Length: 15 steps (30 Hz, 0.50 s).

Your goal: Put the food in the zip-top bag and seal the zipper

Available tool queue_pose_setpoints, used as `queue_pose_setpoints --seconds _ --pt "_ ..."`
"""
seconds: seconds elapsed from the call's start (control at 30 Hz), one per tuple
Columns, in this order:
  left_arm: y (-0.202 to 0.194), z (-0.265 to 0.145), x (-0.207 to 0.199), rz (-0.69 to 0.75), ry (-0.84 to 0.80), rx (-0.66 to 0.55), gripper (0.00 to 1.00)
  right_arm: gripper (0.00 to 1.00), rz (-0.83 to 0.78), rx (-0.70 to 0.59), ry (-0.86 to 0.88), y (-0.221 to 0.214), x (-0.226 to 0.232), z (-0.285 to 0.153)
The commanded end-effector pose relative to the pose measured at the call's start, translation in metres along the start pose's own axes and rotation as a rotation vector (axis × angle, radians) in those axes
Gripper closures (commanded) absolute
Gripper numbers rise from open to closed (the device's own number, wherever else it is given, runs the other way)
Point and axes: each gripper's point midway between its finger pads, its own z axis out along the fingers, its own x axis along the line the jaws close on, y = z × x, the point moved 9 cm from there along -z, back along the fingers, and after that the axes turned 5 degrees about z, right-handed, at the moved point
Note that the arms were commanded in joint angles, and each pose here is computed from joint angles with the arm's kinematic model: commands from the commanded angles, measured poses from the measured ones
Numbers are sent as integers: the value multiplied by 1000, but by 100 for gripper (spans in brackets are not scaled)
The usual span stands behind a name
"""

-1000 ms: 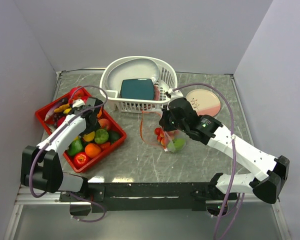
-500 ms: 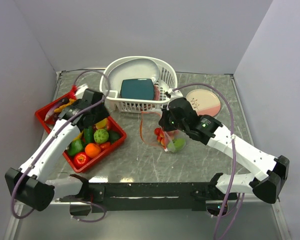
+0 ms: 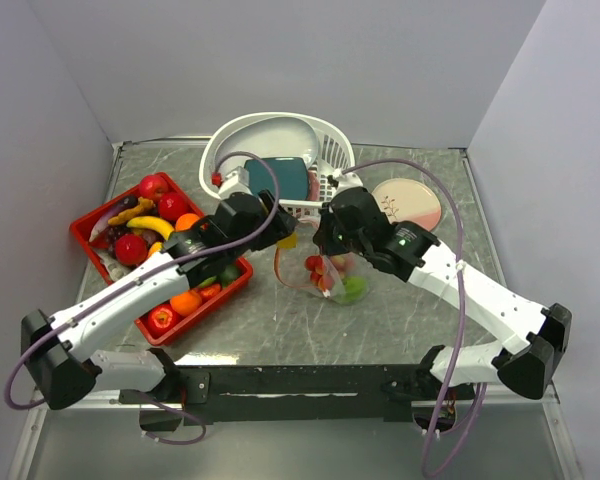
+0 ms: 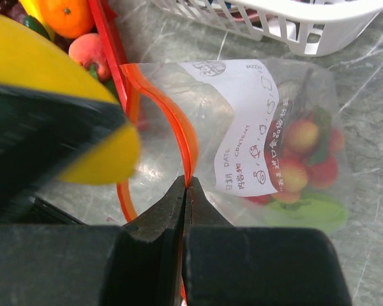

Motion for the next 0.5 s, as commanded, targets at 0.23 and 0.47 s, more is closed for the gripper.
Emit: queue_pose_setpoints --seconds 0.23,0.47 --pt "-20 29 -22 -9 -39 7 66 100 66 -73 -20 28 5 -2" --pt "-35 34 -22 64 -22 113 62 100 83 -80 -28 30 -2 2"
